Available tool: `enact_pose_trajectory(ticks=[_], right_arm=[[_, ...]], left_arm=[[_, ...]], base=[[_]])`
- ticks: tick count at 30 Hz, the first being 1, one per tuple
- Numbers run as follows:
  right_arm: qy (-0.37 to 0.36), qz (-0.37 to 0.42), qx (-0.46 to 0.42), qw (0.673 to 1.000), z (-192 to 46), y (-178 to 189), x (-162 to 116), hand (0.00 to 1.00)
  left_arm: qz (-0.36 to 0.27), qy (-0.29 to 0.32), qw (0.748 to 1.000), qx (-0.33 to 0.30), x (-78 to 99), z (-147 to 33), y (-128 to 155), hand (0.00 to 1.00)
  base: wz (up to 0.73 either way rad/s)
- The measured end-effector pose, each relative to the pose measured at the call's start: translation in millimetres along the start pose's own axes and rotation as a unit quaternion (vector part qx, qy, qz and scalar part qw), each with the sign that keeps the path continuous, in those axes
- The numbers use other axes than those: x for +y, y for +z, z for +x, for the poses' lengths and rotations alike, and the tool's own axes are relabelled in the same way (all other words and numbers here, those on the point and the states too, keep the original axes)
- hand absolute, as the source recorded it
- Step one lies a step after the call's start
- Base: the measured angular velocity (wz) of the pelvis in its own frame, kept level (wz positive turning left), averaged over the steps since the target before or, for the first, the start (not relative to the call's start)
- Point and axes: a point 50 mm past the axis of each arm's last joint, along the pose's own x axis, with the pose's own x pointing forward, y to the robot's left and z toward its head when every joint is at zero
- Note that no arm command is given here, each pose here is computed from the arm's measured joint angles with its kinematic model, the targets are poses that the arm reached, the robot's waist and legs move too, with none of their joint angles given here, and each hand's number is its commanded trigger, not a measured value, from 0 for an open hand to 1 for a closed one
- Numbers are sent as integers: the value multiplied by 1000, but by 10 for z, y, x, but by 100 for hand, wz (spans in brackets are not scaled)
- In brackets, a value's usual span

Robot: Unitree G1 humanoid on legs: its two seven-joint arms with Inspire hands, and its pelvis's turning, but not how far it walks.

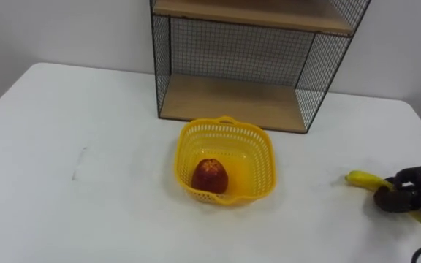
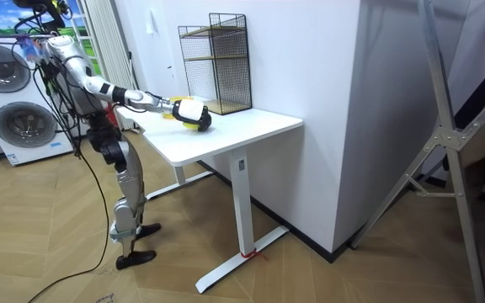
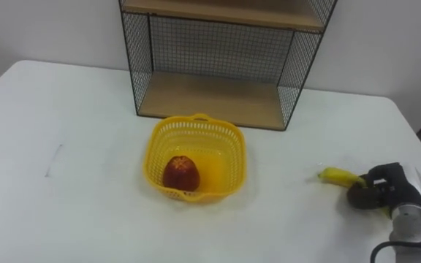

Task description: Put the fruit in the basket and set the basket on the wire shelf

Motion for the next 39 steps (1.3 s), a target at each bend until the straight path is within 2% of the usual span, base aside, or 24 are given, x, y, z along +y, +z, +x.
enact_pose_trajectory(ticks=[8,11,16,21,31,39], right_arm=[[8,86,-8,996,1,72,7,100],[38,129,-31,990,-36,171,114,100],[89,256,-74,960,-122,375,334,100],[164,337,-108,921,-206,605,579,100],[252,440,-137,851,-334,741,748,100],[287,434,-175,836,-432,903,793,100]], left_arm=[[0,-3,1000,5,-11,6,-13,0],[1,-5,1000,7,-23,6,-19,0],[-1,-8,1000,4,-50,7,9,0],[2,-17,1000,5,-115,-3,-6,0],[1,-25,1000,8,-183,-16,-23,0],[2,-29,999,16,-219,-27,-76,0]], base=[[-12],[-15],[-1],[2],[6],[-4]])
